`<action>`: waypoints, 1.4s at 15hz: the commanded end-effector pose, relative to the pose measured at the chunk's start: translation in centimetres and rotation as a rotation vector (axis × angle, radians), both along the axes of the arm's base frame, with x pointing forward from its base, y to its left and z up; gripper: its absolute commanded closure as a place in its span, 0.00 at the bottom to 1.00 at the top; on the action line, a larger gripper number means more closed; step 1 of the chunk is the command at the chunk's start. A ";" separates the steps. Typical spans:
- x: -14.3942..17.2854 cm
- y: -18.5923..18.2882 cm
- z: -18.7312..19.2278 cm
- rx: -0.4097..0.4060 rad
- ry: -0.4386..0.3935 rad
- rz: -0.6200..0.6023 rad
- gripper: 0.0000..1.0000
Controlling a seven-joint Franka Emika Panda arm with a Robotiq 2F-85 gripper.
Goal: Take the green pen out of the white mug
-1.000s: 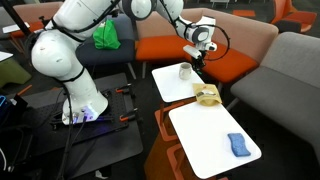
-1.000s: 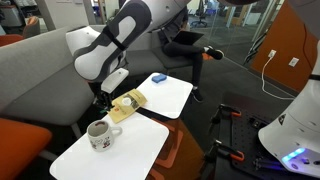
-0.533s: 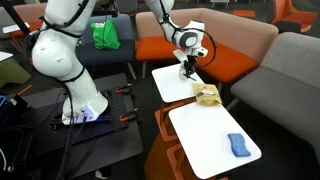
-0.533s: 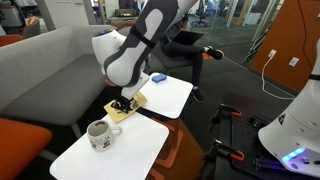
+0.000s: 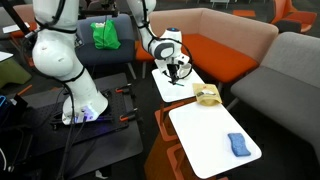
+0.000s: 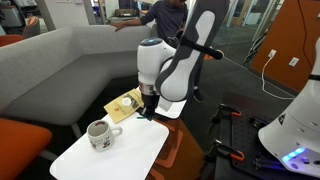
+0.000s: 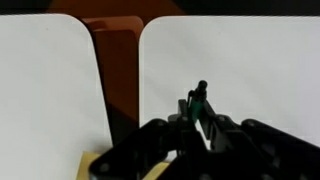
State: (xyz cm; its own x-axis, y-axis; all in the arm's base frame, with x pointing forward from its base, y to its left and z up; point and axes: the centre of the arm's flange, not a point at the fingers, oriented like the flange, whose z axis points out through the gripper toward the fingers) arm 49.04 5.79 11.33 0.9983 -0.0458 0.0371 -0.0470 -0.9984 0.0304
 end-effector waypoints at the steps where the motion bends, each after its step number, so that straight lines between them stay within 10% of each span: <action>1: -1.1 -0.7 -0.3 0.031 -0.063 0.043 0.96; 14: 0.2 0.1 -4.0 0.211 0.075 0.414 0.96; 15: 0.7 0.0 -4.1 0.211 0.093 0.420 0.64; 21: 1.8 0.4 -3.3 0.176 0.181 0.421 0.22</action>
